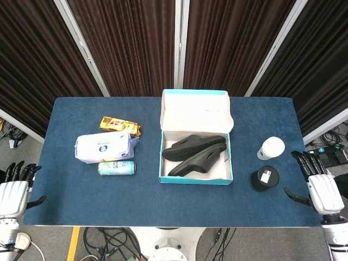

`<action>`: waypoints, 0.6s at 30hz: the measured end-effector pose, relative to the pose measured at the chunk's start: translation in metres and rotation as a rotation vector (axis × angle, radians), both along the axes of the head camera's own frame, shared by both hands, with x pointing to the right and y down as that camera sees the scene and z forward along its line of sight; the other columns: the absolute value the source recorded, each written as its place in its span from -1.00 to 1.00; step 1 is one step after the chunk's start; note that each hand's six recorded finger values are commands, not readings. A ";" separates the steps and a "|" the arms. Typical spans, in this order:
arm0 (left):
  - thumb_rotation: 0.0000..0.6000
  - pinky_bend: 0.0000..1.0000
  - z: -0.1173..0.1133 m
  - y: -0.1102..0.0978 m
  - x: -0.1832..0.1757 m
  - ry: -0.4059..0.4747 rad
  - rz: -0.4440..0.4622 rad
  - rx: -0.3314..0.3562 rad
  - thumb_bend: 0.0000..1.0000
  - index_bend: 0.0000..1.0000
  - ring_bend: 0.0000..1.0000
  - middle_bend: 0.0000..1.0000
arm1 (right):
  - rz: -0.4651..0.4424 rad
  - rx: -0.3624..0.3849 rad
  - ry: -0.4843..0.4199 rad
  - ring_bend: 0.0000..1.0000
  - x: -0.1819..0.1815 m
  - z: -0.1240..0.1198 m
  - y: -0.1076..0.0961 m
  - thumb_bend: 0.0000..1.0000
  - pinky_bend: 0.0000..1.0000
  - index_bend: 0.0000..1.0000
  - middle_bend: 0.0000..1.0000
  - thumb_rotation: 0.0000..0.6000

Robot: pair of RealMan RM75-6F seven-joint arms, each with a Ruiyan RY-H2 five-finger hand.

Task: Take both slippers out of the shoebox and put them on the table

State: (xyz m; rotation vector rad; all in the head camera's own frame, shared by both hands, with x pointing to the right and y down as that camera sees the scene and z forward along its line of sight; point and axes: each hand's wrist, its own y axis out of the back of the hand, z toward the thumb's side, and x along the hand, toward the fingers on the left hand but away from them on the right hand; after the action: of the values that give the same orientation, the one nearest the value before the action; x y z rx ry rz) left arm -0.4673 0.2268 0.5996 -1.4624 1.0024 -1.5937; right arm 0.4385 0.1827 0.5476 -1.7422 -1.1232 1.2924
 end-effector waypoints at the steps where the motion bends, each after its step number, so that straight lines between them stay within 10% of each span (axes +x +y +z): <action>1: 1.00 -0.92 0.001 0.000 0.000 -0.001 0.000 -0.004 -1.00 -0.56 -0.90 -0.69 | 0.001 -0.005 0.001 -1.00 0.000 0.001 0.000 -0.76 -1.00 -0.91 -0.82 1.00; 18: 1.00 -0.92 -0.001 0.001 -0.002 -0.004 -0.002 0.004 -1.00 -0.56 -0.90 -0.69 | -0.145 -0.034 0.007 -1.00 -0.032 0.005 -0.028 -0.76 -1.00 -0.81 -0.69 1.00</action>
State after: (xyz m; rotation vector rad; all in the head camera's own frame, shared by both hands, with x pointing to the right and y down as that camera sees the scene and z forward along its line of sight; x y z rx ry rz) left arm -0.4696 0.2276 0.5986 -1.4555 1.0045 -1.5951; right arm 0.4063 0.1547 0.5525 -1.8073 -0.9570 1.2346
